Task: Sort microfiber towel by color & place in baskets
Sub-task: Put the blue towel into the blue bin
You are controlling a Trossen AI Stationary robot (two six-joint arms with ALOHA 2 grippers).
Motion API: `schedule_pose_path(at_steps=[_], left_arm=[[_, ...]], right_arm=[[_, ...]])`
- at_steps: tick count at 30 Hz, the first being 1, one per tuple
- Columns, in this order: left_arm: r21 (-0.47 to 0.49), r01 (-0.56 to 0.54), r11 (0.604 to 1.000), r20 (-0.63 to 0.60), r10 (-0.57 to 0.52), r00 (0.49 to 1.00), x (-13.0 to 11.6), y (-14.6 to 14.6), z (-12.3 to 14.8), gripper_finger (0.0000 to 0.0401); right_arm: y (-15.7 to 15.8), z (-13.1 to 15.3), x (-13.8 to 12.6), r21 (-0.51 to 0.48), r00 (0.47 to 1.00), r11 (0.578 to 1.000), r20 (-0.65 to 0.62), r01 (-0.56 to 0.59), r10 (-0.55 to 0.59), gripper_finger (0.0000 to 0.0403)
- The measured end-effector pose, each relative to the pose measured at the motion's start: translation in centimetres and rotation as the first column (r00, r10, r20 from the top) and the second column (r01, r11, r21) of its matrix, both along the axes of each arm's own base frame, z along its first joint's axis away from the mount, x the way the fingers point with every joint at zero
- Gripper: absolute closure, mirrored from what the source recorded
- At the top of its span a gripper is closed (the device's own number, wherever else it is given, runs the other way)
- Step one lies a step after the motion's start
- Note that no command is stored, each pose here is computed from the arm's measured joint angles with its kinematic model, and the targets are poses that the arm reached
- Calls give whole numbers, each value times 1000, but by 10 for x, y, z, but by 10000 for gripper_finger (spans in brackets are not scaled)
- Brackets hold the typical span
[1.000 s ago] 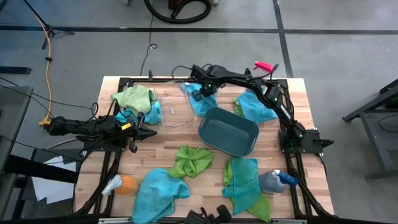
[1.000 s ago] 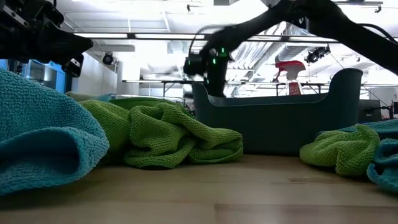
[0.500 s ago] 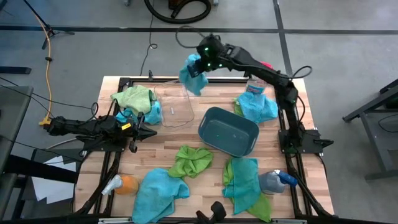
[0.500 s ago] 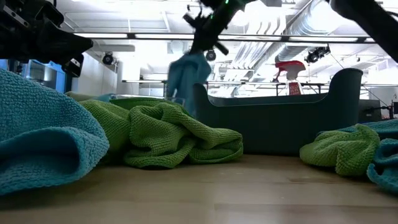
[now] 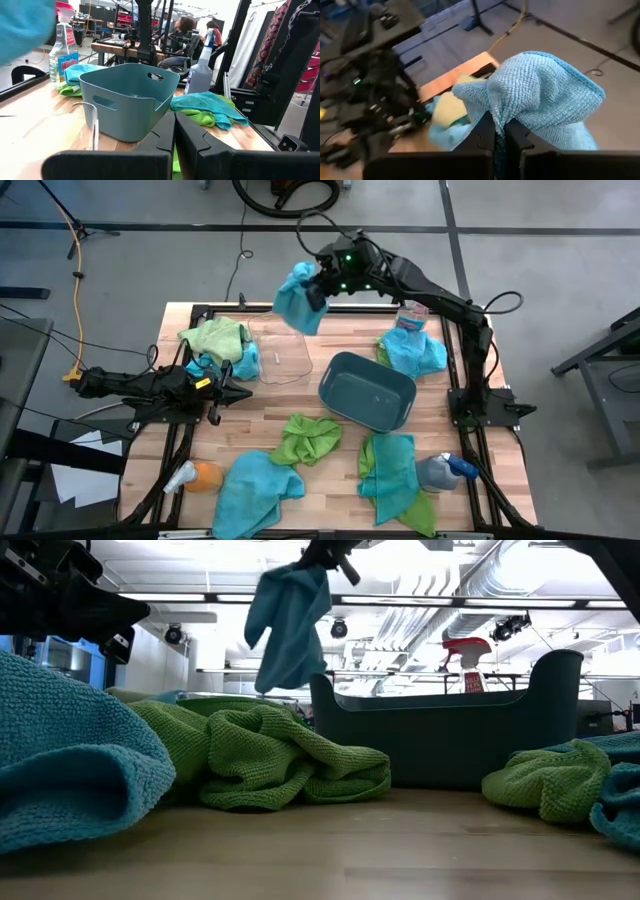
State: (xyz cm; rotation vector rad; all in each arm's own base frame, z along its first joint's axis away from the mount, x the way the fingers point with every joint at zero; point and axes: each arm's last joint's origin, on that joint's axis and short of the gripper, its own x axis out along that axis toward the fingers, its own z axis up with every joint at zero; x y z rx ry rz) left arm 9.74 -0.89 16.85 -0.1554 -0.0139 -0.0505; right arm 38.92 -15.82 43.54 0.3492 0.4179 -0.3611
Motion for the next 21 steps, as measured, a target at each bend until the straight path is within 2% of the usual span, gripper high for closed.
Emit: schedule_pose_path(at_steps=[3,5,8,13,17,21], left_arm=[[0,0,1000,0,0,1000,0,0,0,401],[0,0,1000,0,0,1000,0,0,0,401],[0,0,1000,0,0,1000,0,0,0,401],[0,0,1000,0,0,1000,0,0,0,401],[0,0,1000,0,0,1000,0,0,0,401],[0,0,1000,0,0,1000,0,0,0,401]], right_arm=[[12,0,2,-7,999,1000,-25,-26,26,402],[24,4,0,-47,998,998,-44,-35,33,402],[42,15,-16,-104,994,994,-107,-39,28,402],[69,20,-48,-142,980,988,-199,-52,23,403],[92,17,-87,-139,988,989,-156,-43,21,403],[114,3,-128,-110,999,993,-20,-40,39,403]])
